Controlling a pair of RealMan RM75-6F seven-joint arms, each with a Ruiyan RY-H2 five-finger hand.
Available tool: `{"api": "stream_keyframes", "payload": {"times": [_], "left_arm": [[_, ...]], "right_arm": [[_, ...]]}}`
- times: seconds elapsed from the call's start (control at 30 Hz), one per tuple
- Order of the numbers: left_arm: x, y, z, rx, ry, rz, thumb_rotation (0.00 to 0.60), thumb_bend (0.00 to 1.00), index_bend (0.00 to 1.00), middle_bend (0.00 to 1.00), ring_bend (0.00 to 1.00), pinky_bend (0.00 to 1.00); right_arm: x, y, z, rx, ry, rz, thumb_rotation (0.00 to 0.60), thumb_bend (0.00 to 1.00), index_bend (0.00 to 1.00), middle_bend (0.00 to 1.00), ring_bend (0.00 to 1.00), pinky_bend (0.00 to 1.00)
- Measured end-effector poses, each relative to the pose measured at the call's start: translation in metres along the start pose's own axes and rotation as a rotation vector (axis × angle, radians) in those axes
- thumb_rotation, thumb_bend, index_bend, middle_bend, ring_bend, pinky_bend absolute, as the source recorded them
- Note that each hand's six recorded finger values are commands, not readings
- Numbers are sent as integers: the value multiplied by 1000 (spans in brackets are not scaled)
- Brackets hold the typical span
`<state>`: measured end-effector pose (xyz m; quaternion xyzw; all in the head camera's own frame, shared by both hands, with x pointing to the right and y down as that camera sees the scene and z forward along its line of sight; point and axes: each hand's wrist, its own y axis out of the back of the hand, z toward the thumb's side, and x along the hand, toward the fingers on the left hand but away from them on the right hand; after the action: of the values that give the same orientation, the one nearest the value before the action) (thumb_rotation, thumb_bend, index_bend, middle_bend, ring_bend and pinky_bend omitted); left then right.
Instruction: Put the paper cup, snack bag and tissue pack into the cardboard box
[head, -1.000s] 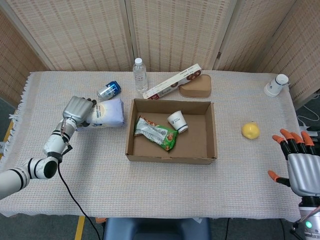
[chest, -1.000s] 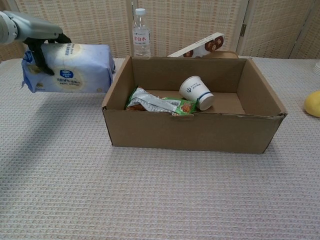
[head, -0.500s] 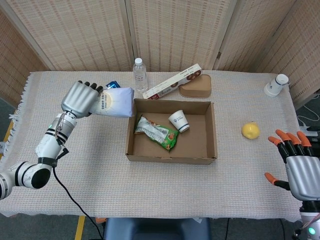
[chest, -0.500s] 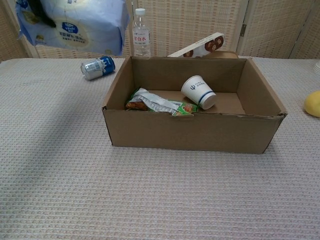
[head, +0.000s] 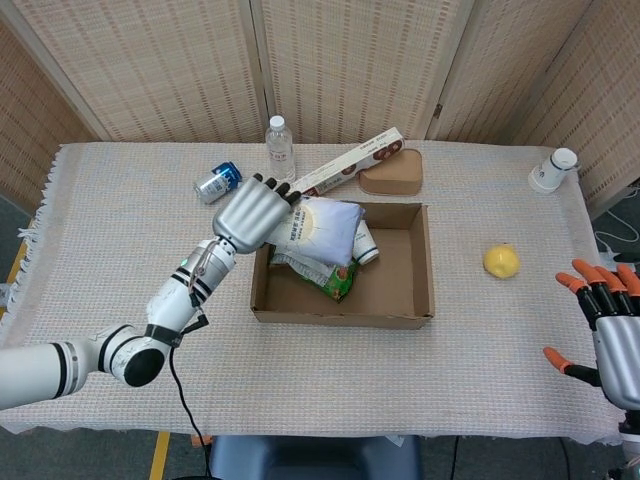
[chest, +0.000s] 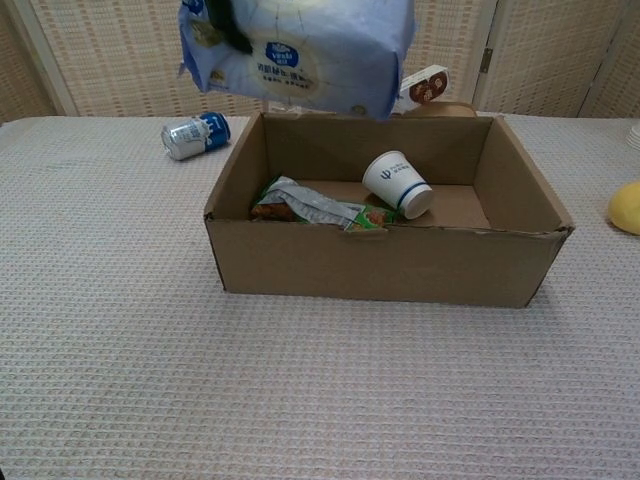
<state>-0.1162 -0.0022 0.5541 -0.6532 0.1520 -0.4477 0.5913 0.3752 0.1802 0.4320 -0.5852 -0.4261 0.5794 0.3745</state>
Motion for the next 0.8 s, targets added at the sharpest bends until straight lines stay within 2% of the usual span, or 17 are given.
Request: {"api": "stream_keyframes", "payload": {"times": [0.17,0.23,0.27,0.3,0.4,0.43,0.47,0.57,0.8], "left_arm": [[14,-9,42,-57,-59,9,600,372,730,914,778,886],[18,-13,54,-74,-72,18,600,349,692,864,735,857],[22,-15,60,-86,-78,23,600,331,633,781,664,817],[24,-18,64,-95,-81,24,600,305,534,647,551,750],[29,-28,72,-124,-87,13,600,220,103,143,124,390],[29,-31,73,-128,-89,4,600,202,20,42,35,288],[30,-34,73,-133,-87,-7,600,195,1,9,7,247],[31,-40,65,-133,-67,-19,600,175,0,0,0,183],[22,-42,33,-134,-5,-28,600,152,0,0,0,159]], "right_arm": [[4,4,-6,1,-14,-3,600,0,216,104,0,0],[5,4,-7,3,-11,0,600,0,216,105,0,0],[6,4,-7,4,-11,0,600,0,216,104,0,0],[7,5,-8,4,-13,-1,600,0,216,104,0,0],[7,7,-11,2,-22,-9,600,0,216,104,0,0],[8,8,-12,2,-25,-12,600,0,217,104,0,0],[8,9,-13,2,-28,-16,600,0,223,104,0,0],[8,10,-13,3,-29,-18,600,0,238,104,0,0],[6,5,-8,8,-11,0,600,0,238,104,0,0]]}}
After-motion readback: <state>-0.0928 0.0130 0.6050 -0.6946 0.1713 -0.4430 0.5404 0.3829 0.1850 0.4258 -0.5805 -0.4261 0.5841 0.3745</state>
